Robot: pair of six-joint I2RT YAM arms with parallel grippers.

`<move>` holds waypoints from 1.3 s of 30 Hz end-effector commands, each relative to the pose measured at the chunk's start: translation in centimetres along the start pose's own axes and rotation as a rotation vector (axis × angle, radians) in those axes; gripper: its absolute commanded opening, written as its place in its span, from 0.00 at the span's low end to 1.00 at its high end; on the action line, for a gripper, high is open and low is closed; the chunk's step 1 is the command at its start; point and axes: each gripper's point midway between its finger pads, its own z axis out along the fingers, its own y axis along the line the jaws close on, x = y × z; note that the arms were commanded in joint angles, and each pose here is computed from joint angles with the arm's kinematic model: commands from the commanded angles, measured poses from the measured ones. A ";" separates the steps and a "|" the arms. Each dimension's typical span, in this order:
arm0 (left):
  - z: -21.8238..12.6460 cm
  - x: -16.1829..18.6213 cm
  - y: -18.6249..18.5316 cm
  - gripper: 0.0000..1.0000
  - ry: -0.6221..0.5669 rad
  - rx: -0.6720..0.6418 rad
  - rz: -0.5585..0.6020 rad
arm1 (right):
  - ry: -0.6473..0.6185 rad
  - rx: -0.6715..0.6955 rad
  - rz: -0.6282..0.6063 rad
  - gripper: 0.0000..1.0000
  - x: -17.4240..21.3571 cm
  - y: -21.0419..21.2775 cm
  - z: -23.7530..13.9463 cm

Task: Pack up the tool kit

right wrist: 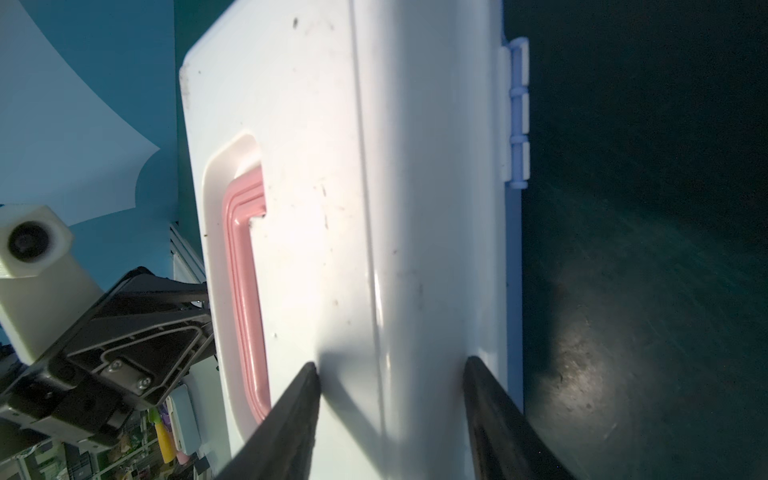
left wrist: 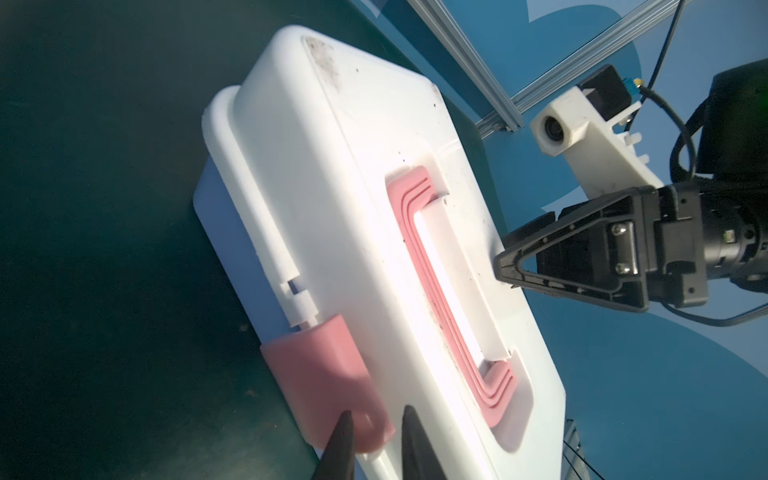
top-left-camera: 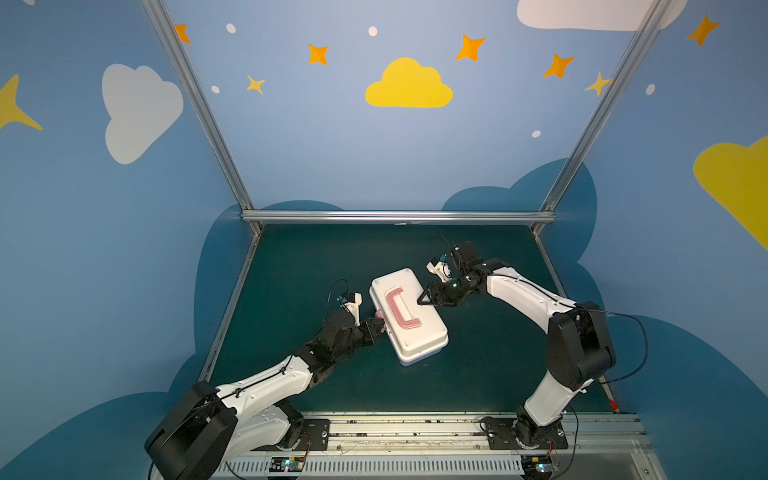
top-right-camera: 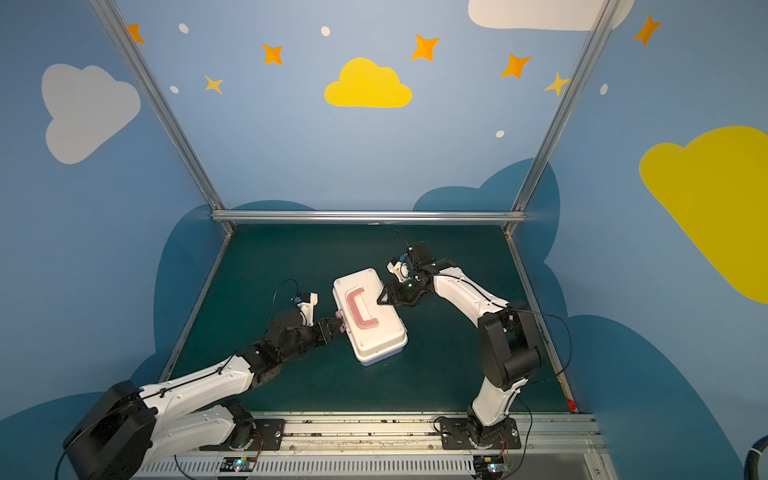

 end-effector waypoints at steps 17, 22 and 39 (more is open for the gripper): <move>0.5 0.1 -0.2 0.19 0.019 0.006 0.025 | 0.222 0.056 0.095 0.53 5.9 -1.9 3.5; 0.8 0.3 -0.3 0.19 0.028 0.012 0.025 | 0.226 0.058 0.099 0.53 5.9 -2.0 3.6; 1.4 0.5 -0.7 0.18 0.049 0.024 0.032 | 0.227 0.063 0.101 0.53 6.0 -2.1 3.6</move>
